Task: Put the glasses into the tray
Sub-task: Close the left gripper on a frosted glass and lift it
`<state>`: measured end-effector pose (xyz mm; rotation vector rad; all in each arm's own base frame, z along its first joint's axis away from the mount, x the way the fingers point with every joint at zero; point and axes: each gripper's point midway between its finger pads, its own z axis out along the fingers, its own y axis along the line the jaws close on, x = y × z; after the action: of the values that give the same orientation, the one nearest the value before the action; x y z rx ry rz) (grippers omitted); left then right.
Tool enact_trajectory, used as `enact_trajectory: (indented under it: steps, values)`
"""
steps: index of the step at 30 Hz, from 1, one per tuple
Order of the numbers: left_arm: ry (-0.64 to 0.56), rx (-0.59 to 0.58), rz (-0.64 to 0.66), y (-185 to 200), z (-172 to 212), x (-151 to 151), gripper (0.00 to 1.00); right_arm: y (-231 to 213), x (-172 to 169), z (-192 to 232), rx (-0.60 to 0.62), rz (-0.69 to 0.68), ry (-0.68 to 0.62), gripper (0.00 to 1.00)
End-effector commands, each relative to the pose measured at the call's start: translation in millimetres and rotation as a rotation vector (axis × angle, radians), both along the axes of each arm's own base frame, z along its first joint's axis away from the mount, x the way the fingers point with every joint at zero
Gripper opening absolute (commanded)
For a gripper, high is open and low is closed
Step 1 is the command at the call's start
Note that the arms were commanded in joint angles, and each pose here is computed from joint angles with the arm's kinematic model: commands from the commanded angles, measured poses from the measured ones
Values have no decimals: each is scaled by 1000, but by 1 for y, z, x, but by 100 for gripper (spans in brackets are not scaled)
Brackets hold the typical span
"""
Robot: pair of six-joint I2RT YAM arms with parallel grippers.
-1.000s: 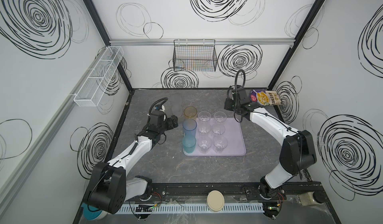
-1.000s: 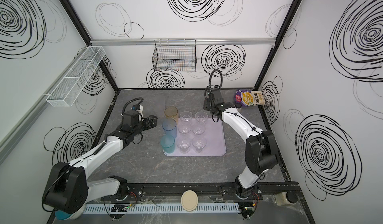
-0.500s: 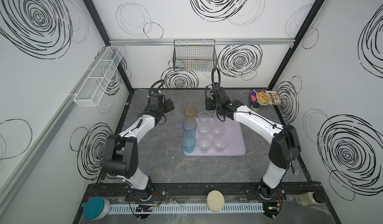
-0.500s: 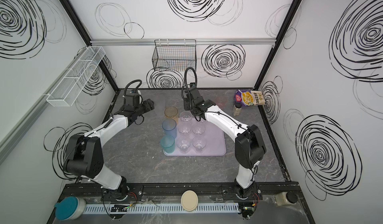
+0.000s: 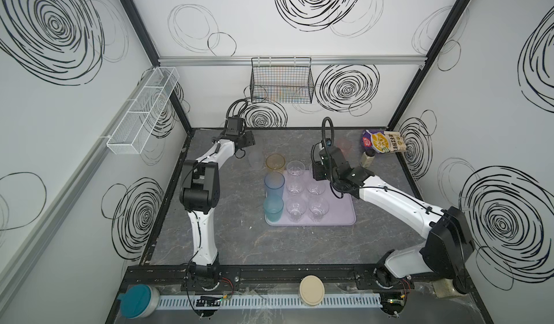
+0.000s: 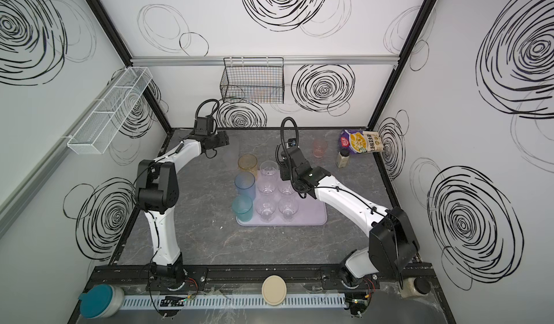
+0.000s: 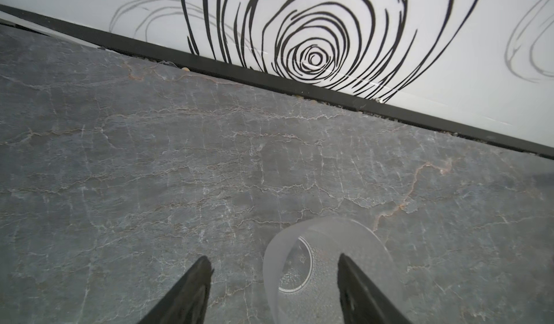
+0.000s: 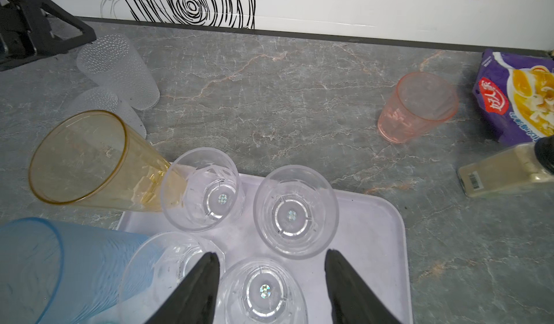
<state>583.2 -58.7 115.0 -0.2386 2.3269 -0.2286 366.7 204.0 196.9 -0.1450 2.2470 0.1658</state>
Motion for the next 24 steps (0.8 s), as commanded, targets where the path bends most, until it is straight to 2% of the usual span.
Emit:
enact_trajectory:
  steps: [1, 5, 15, 24]
  values:
    - [19, 49, -9, 6, -7, 3, 64, -6, 1, 13, 5, -18, -52, 61]
    - [35, 59, -18, 3, -21, 4, 60, -8, 1, 12, -6, -17, -62, 61]
    - [3, 63, 2, 1, -20, 18, 32, -10, 0, 8, -16, -24, -60, 61]
    - [-14, 30, 9, -2, -14, 12, 13, -11, -1, 10, -14, -31, -64, 62]
